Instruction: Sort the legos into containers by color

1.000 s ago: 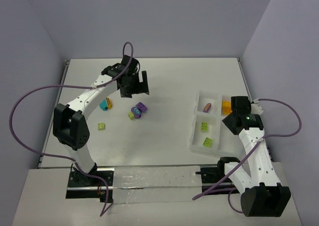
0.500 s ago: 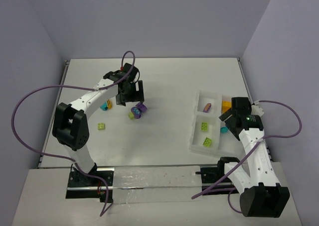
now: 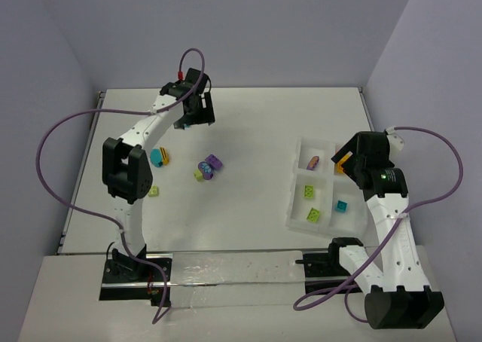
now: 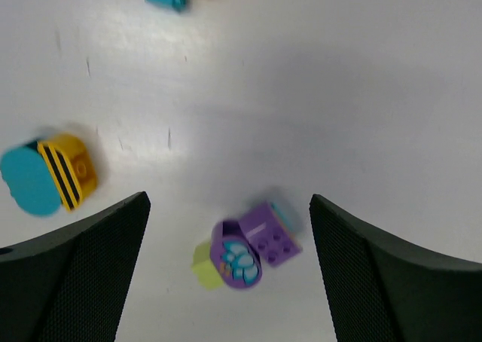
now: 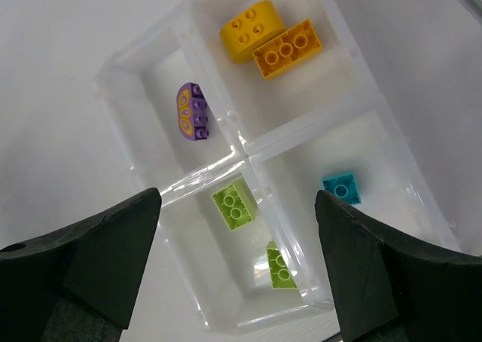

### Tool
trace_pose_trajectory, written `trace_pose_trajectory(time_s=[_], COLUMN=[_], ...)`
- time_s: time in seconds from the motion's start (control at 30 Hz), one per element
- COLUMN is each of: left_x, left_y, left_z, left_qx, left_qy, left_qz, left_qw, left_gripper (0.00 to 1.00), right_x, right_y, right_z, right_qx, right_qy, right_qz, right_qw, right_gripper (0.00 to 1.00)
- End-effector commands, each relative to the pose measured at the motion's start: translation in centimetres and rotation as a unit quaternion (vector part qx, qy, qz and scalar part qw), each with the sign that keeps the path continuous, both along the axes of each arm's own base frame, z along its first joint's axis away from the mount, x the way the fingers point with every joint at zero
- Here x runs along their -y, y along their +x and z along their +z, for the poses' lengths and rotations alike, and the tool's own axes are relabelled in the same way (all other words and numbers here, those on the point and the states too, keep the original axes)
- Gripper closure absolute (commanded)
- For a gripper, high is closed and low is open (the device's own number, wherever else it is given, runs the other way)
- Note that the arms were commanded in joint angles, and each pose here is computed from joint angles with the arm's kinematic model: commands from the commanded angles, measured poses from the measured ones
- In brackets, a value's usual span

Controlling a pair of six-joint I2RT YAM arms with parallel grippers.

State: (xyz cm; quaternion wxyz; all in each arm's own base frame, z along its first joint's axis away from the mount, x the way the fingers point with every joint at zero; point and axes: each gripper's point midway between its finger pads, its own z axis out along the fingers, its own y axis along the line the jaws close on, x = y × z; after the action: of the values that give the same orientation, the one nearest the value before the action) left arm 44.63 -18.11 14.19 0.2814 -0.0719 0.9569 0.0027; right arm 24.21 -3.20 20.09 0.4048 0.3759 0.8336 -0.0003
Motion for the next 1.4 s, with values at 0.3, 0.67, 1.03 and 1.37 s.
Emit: trace_pose_trajectory(time_s=[0.3, 0.67, 1.03, 1.37], left_x=[-11.0, -14.7, -15.7, -15.4], left_y=[-5.5, -15.0, -15.8, -16.8], left_z=[-3.1, -7.8, -11.5, -13.3], left_qx=[-0.033, -0.097, -0.125, -0.136], left_qy=[0.026, 0.052, 0.025, 0.014], left_qz=[0.156, 0.214, 0.196, 0.193], left_qw=[0.987, 0.971, 0.972, 0.972], left_gripper=[0.12, 0.01, 0.13, 0.46], right_x=[-1.6, -2.7, -2.9, -4.1], right_y=[2.7, 3.1, 2.9, 3.3], right_z=[2.2, 1.1, 0.6, 0.8], right_qx=[0.029, 0.017, 0.011, 0.012], right_qy=[-0.001, 0.015, 0.025, 0.031], right_qz=[0.065, 0.087, 0.084, 0.1], right_qw=[0.997, 0.996, 0.996, 0.994], right_gripper=[0.1, 0.1, 0.1, 0.1])
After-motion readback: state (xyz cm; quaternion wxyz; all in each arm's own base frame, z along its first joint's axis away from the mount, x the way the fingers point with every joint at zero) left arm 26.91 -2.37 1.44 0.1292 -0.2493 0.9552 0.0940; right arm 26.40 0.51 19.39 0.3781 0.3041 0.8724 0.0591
